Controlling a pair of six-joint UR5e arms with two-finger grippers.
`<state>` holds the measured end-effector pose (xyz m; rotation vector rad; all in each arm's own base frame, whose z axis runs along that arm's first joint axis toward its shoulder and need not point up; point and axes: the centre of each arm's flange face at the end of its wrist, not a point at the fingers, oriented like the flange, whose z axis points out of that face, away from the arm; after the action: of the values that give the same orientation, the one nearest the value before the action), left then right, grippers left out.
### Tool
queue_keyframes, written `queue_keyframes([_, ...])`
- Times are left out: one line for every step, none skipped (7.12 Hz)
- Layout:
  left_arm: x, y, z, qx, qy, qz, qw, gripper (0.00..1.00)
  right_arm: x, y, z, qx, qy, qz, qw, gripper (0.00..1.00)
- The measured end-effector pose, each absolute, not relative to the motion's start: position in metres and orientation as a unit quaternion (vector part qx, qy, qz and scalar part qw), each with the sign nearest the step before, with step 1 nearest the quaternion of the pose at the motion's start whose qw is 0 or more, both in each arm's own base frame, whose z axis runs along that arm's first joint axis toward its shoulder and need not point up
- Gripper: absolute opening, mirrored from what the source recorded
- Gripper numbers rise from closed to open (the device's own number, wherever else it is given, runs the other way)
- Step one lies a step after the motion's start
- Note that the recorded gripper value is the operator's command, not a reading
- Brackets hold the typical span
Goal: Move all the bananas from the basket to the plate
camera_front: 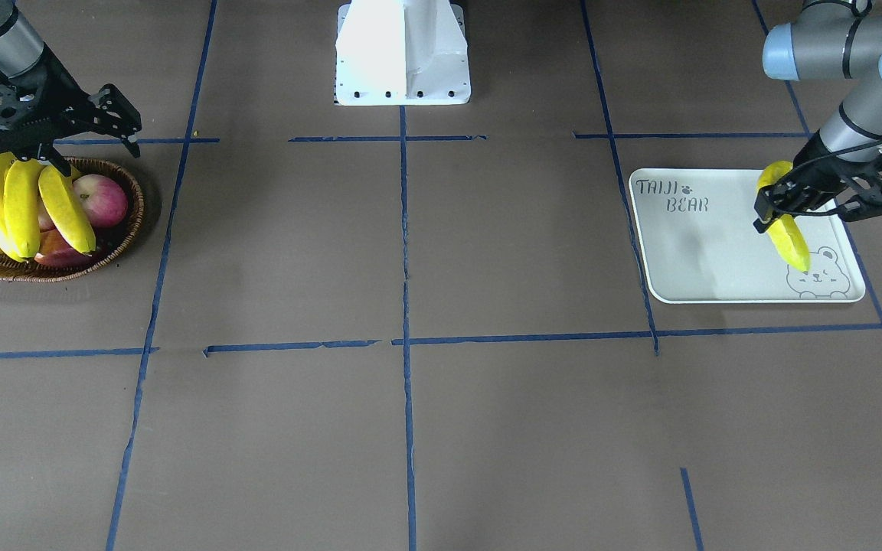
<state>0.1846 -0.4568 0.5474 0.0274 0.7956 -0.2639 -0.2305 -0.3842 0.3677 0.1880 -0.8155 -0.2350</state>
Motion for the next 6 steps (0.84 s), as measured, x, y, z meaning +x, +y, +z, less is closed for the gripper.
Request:
queue_keyframes([0.172, -0.463, 0.567, 0.007, 0.376, -0.145, 0.915, 0.12, -0.230, -0.384, 0.369, 0.091, -0.394, -0.116, 0.907, 1.00])
queue_keyframes([0.163, -0.468, 0.588, -0.002, 0.365, -0.163, 0.916, 0.13, -0.231, -0.384, 0.369, 0.091, -0.394, -0.117, 0.907, 1.00])
queue_keyframes([0.160, -0.470, 0.607, -0.015, 0.356, -0.185, 0.916, 0.17, -0.231, -0.384, 0.369, 0.092, -0.394, -0.117, 0.907, 1.00])
queue_keyframes([0.158, -0.470, 0.621, -0.026, 0.349, -0.202, 0.915, 0.21, -0.231, -0.384, 0.369, 0.092, -0.394, -0.117, 0.907, 1.00])
queue_keyframes([0.157, -0.469, 0.633, -0.030, 0.346, -0.209, 0.914, 0.31, -0.231, -0.384, 0.368, 0.092, -0.395, -0.117, 0.907, 1.00])
queue_keyframes([0.156, -0.467, 0.642, -0.028, 0.348, -0.209, 0.913, 0.99, -0.231, -0.385, 0.368, 0.092, -0.395, -0.116, 0.907, 1.00])
